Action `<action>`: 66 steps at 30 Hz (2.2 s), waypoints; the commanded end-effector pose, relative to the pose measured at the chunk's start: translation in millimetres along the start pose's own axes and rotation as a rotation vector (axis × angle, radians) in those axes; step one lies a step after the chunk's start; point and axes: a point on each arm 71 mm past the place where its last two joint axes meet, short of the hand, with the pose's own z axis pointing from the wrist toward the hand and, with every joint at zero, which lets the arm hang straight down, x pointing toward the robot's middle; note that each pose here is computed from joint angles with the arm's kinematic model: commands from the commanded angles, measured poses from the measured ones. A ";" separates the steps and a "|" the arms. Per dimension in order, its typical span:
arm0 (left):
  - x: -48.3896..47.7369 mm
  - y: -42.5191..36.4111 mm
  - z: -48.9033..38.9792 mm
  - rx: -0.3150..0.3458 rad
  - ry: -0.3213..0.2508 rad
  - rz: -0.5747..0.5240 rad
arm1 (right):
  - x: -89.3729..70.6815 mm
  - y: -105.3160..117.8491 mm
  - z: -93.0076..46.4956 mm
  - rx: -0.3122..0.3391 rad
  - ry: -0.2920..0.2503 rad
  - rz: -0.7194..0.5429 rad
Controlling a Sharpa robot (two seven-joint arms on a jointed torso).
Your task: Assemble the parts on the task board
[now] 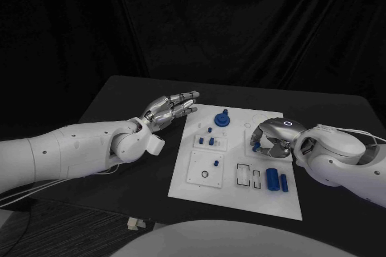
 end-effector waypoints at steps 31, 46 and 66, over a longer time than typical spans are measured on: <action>2.8 2.9 -0.5 -0.003 0.021 -0.021 | -55.0 26.3 -22.2 -0.080 -0.137 -0.050; 3.3 3.2 -0.5 -0.004 0.022 -0.022 | -68.9 73.5 -21.5 -0.231 -0.138 -0.067; 0.9 2.4 -3.5 -0.004 0.018 -0.022 | -20.6 135.5 13.3 -0.430 -0.018 -0.126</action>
